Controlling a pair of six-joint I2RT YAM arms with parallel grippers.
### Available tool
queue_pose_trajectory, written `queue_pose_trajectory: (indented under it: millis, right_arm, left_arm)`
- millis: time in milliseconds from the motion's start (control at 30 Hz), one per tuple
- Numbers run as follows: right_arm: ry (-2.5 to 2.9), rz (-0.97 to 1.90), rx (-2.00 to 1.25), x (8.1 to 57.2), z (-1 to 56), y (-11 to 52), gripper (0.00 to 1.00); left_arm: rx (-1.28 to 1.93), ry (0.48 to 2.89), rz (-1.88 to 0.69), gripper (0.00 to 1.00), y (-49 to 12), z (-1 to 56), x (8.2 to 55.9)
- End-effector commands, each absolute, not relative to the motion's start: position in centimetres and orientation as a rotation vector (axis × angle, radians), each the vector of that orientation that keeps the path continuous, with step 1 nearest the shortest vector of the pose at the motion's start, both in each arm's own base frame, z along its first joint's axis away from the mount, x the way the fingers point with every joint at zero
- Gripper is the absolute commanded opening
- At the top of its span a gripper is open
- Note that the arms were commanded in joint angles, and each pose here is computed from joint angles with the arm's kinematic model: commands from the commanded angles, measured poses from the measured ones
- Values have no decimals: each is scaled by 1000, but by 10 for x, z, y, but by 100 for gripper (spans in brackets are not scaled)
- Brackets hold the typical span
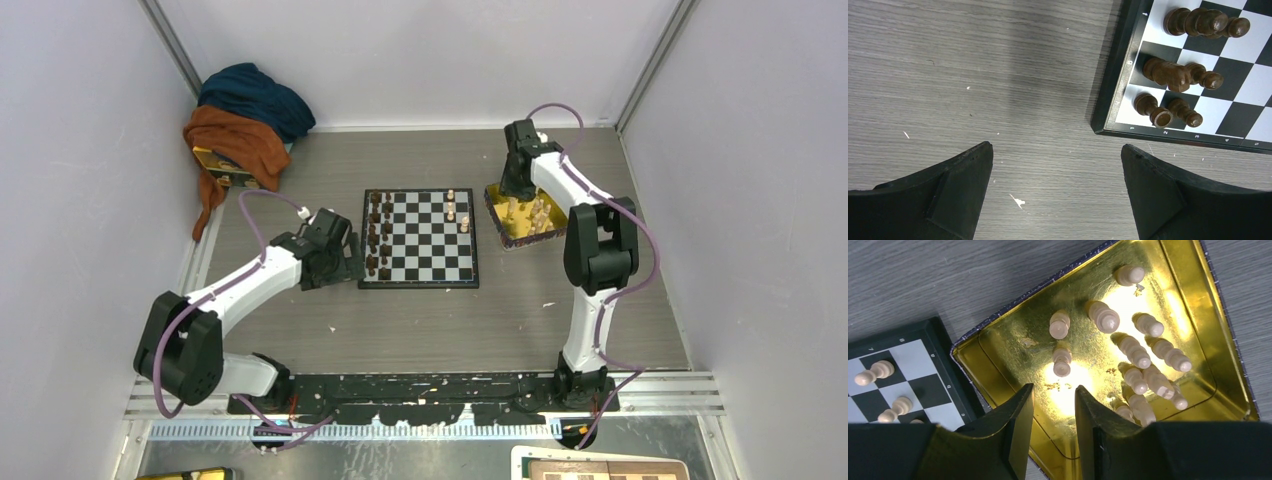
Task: Set up the chess pieces on the board
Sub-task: Pick up the chess piece from the storage box.
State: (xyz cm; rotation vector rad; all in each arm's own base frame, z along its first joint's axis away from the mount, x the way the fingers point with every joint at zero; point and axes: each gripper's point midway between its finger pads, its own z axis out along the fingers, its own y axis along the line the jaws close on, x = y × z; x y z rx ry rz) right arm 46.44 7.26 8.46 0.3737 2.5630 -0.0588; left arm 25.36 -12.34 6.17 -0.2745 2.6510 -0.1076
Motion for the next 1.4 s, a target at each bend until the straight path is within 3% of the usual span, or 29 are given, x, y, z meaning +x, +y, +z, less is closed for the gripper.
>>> queue_pose_trajectory:
  millis: [0, 500, 600, 900, 1367]
  right_arm:
    - [2528, -21, 404, 474, 83, 73, 41]
    - [2563, -7, 426, 481, 56, 69, 39]
    - [2560, -14, 426, 481, 56, 68, 33]
    - [2536, -39, 405, 484, 71, 64, 2]
    - [2431, -28, 269, 487, 148, 89, 1]
  left_arm:
    - [-274, 2593, -150, 100, -131, 74, 270]
    - [-281, 2608, -139, 100, -131, 69, 269]
    - [-281, 2610, -138, 100, -131, 68, 270]
    - [-274, 2614, -136, 100, -132, 66, 271]
    - [-264, 2602, -139, 100, -132, 69, 273]
